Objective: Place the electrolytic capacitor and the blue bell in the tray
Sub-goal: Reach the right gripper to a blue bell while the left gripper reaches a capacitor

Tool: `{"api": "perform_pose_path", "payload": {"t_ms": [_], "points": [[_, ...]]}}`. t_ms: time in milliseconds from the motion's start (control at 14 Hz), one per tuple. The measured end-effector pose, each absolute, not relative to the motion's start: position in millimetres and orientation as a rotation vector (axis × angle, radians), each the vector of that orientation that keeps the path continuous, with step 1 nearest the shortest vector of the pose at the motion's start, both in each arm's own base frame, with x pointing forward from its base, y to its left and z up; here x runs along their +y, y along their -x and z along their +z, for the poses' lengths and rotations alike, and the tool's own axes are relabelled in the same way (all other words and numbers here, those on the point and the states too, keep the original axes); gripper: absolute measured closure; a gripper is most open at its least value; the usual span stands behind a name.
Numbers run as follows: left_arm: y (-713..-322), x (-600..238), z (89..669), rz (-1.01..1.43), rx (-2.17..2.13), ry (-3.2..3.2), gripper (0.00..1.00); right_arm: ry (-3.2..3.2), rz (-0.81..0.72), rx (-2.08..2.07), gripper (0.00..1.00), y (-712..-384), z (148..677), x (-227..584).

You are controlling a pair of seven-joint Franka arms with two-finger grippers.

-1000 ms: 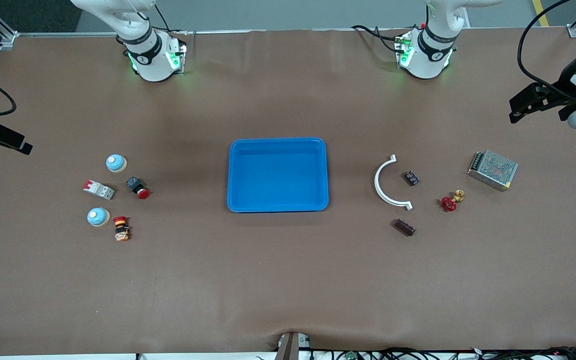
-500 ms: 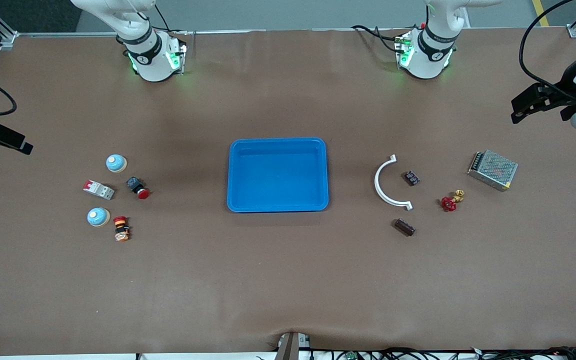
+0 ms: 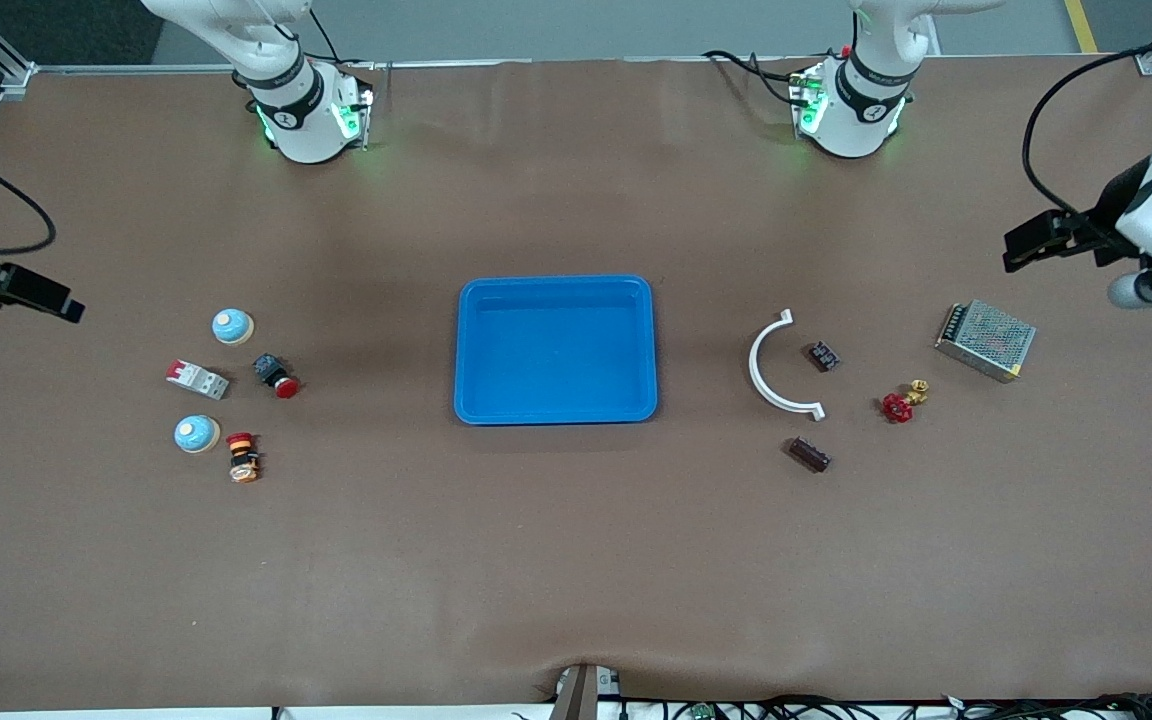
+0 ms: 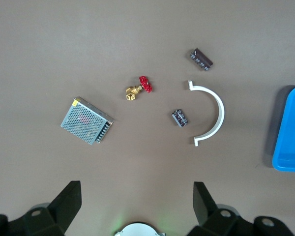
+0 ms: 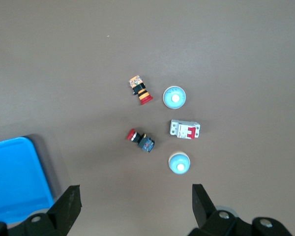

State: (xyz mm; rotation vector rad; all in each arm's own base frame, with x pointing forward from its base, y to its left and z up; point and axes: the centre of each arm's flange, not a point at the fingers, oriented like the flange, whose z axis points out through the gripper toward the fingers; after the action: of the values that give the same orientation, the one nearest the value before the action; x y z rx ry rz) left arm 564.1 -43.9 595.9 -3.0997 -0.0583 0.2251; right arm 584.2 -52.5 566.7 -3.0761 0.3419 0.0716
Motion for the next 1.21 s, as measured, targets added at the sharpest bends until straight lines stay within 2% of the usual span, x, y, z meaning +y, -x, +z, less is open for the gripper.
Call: {"api": "perform_pose_path", "payload": {"t_ms": [214,500,1214], "points": [[-567.7,-48.4,558.3,0.295,-0.044,3.091,0.00,3.082,0.084,0.382,0.00,-584.5,517.2,-66.8],[-564.0,-51.7,507.0,0.356,-0.036,3.079,0.00,3.077,0.010,0.461,0.00,-583.9,445.4,-94.0],[-536.8,-70.0,383.4,0.374,-0.117,3.071,0.00,3.155,0.089,0.394,0.00,-601.7,291.9,-95.5]]}}
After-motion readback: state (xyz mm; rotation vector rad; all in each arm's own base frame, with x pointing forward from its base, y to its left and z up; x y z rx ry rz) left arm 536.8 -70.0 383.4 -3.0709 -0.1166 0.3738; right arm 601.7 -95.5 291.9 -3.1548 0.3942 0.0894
